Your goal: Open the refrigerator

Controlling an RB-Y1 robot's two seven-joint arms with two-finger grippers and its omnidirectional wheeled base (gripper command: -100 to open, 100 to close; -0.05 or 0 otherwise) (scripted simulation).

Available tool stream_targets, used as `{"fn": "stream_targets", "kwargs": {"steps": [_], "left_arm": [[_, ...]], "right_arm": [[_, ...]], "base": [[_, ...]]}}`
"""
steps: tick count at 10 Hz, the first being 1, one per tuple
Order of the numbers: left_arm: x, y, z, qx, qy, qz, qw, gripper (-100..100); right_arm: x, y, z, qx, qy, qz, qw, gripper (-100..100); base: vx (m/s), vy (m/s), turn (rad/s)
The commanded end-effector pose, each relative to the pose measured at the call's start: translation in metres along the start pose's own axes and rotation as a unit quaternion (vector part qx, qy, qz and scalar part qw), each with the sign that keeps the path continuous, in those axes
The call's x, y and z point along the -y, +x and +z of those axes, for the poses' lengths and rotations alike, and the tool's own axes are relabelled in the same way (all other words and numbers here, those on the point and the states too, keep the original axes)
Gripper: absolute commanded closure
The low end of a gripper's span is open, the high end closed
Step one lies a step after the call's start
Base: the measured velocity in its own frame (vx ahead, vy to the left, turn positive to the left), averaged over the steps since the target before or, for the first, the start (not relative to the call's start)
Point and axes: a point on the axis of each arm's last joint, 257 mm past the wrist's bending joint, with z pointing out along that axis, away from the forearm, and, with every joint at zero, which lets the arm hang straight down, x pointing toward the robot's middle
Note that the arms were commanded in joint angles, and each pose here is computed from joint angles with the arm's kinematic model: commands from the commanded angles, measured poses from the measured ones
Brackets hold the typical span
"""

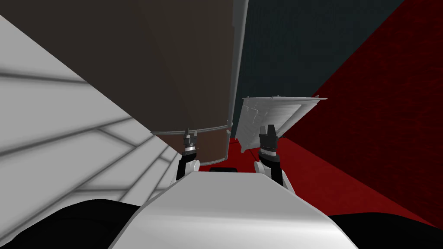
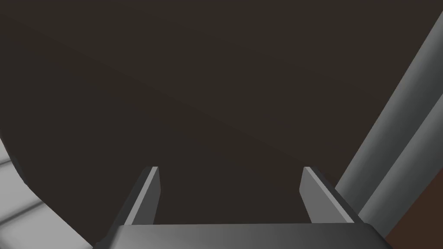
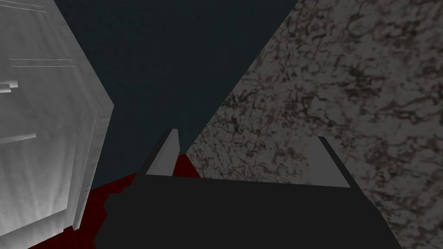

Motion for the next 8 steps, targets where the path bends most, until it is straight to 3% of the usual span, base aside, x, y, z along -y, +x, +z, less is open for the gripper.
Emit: {"fn": "stream_targets", "kwargs": {"steps": [1,8], "left_arm": [[0.0000,0.0000,0.0000,0.000,0.000,0.000,1.0000,0],[0.0002,0.0000,0.0000,0.000,0.000,0.000,1.0000,0]], "right_arm": [[0.0000,0.0000,0.0000,0.000,0.000,0.000,1.0000,0],[-0.0001,0.0000,0.0001,0.000,0.000,0.000,1.0000,0]], "base": [[0.000,0.000,0.000],[0.000,0.000,0.000]]}}
